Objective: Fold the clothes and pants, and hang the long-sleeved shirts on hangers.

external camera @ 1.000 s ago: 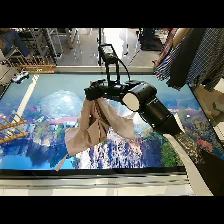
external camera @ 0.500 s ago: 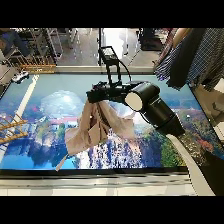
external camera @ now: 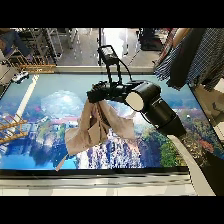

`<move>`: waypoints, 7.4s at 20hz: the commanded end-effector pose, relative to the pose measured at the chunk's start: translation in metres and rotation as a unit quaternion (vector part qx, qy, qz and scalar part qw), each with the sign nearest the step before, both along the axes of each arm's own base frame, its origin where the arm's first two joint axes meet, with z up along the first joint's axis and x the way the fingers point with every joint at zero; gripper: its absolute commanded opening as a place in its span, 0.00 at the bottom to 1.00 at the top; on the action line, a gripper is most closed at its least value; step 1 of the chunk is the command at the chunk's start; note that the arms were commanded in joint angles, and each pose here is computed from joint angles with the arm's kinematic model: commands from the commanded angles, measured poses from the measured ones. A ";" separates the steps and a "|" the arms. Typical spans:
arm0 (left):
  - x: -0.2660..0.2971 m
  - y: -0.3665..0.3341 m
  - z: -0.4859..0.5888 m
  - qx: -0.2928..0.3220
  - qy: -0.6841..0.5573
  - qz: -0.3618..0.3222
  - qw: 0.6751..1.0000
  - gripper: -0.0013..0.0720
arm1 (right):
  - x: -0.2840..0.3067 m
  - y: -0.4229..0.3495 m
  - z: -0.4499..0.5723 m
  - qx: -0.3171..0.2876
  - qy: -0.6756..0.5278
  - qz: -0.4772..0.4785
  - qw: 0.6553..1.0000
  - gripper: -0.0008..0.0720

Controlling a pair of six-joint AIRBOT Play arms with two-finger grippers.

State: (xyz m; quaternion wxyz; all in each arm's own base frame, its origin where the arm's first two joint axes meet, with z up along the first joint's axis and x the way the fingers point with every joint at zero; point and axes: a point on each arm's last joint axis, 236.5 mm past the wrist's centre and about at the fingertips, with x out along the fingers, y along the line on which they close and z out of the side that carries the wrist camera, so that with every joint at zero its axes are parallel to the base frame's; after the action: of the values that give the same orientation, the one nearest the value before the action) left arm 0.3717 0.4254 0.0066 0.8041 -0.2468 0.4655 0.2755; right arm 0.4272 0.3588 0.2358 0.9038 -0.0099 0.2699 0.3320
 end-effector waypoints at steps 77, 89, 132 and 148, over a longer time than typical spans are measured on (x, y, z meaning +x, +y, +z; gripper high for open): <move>0.092 -0.555 0.217 -0.395 -0.597 -0.593 0.368 0.04 | -0.063 -0.077 0.153 -0.327 -0.376 0.147 0.855 0.72; 0.091 -0.560 0.214 -0.404 -0.585 -0.598 0.370 0.04 | 0.079 -0.038 0.040 -0.363 -0.366 0.142 0.845 0.65; 0.086 -0.758 0.072 -0.356 -0.161 -0.455 0.800 0.91 | 0.084 -0.162 0.131 -0.286 -0.312 -0.121 0.898 0.04; 0.247 -0.538 0.194 -0.293 -0.391 -0.223 0.843 0.04 | 0.039 -0.125 0.072 -0.233 -0.177 -0.012 0.956 0.04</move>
State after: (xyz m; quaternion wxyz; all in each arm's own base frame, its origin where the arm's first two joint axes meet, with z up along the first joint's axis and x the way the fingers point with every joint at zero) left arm 0.6067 -0.1496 0.1770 0.8527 -0.4398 0.2239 -0.1714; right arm 0.4761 0.2254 0.3242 0.9268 -0.2714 0.1514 0.2110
